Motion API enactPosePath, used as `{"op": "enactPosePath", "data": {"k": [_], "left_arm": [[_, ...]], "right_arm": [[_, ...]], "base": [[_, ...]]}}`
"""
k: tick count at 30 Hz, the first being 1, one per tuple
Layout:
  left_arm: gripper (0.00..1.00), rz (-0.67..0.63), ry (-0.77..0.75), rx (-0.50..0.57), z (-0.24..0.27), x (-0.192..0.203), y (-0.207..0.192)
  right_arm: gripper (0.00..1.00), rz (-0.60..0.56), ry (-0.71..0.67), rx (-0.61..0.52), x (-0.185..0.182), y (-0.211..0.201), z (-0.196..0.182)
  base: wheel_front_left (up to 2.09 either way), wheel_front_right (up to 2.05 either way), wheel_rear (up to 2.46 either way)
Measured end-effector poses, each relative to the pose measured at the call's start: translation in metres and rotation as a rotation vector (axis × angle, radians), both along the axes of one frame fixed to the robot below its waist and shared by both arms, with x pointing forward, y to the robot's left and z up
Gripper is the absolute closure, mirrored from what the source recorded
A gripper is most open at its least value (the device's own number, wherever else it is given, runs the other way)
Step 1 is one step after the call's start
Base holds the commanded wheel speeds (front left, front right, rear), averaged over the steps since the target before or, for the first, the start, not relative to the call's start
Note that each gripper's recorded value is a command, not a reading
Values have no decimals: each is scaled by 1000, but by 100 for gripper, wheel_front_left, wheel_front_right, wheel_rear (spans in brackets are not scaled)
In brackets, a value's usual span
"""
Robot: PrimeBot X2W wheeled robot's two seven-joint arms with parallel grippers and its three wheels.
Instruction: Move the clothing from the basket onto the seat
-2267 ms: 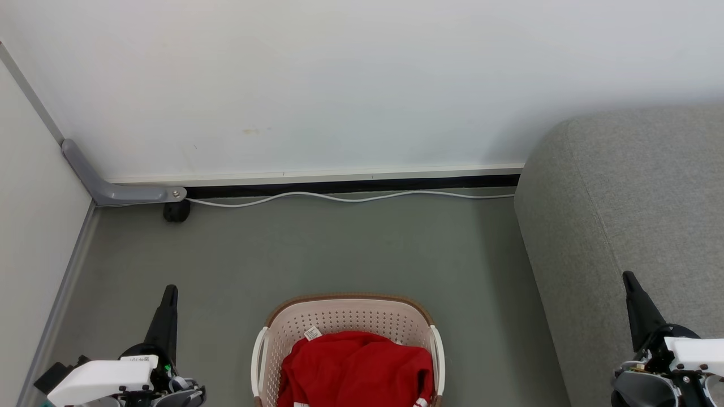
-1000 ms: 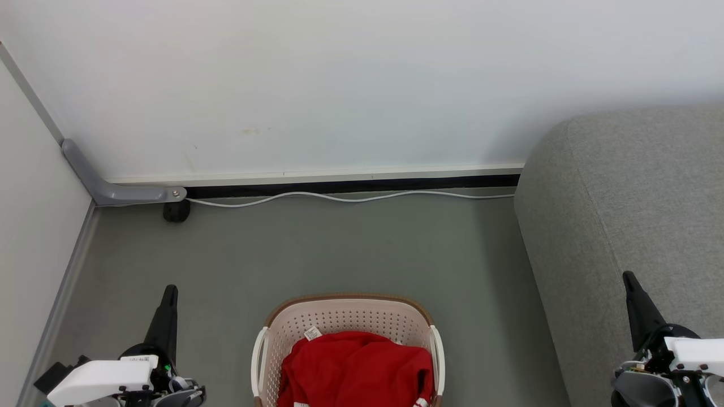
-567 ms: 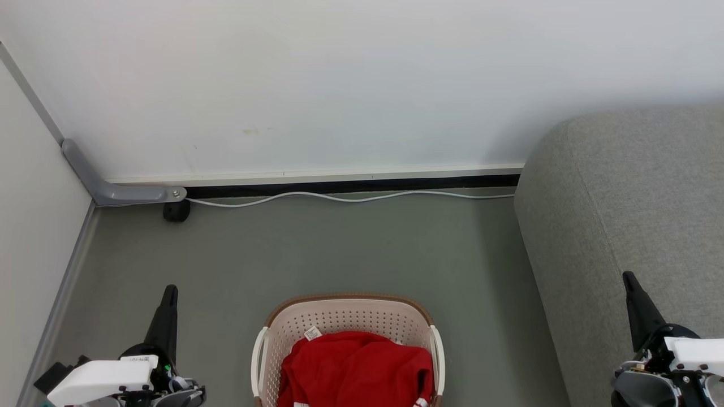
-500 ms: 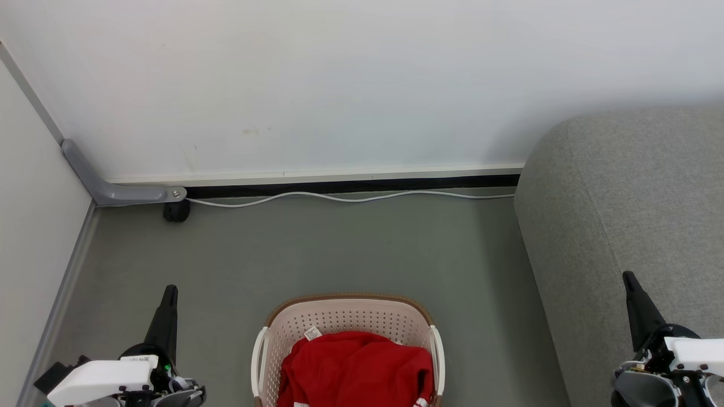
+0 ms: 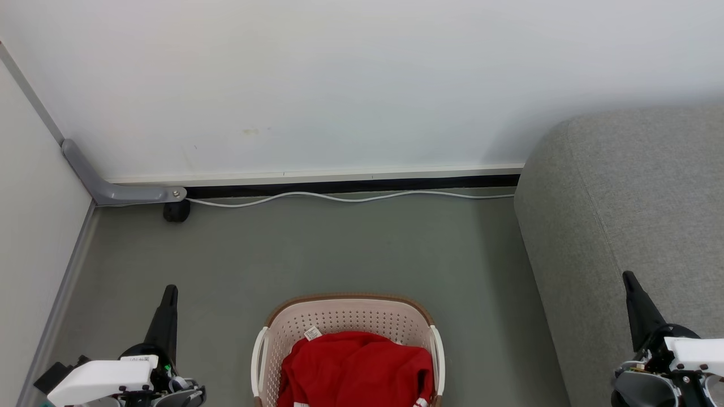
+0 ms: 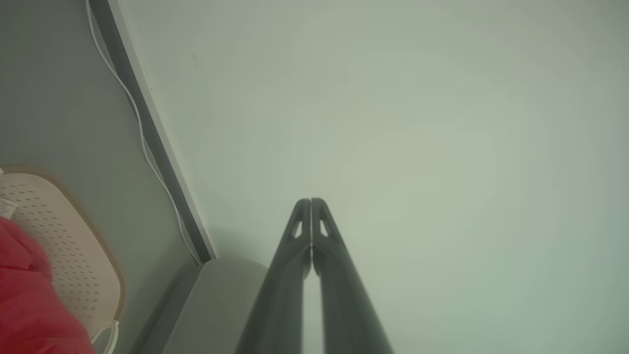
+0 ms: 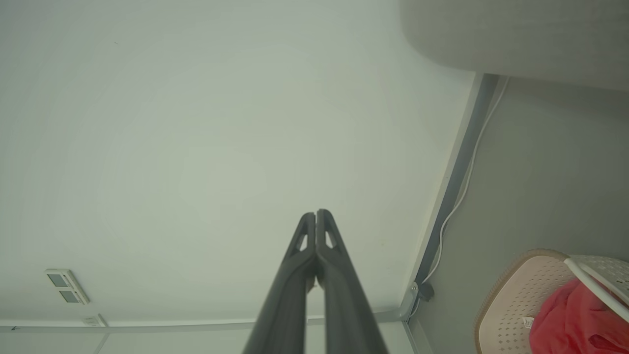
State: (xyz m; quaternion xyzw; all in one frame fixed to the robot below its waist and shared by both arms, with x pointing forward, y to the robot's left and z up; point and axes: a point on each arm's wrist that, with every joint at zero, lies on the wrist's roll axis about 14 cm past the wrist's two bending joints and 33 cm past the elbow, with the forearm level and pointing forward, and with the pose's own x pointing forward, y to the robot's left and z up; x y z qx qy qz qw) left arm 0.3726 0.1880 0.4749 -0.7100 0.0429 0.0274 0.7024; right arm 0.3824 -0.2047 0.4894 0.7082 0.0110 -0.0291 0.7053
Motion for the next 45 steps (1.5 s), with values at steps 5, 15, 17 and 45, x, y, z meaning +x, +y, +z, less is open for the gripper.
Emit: {"op": "enactPosePath", "data": {"k": [5, 15, 17, 45], "left_arm": [[100, 0, 0, 0, 0, 0, 0], [100, 0, 0, 0, 0, 0, 0], [100, 0, 0, 0, 0, 0, 0], [100, 0, 0, 0, 0, 0, 0]], "right_arm": [[100, 0, 0, 0, 0, 0, 0], [100, 0, 0, 0, 0, 0, 0], [100, 0, 0, 0, 0, 0, 0], [100, 0, 0, 0, 0, 0, 0]], "base": [[0, 0, 0], [0, 0, 0], [0, 0, 0], [0, 0, 0]]}}
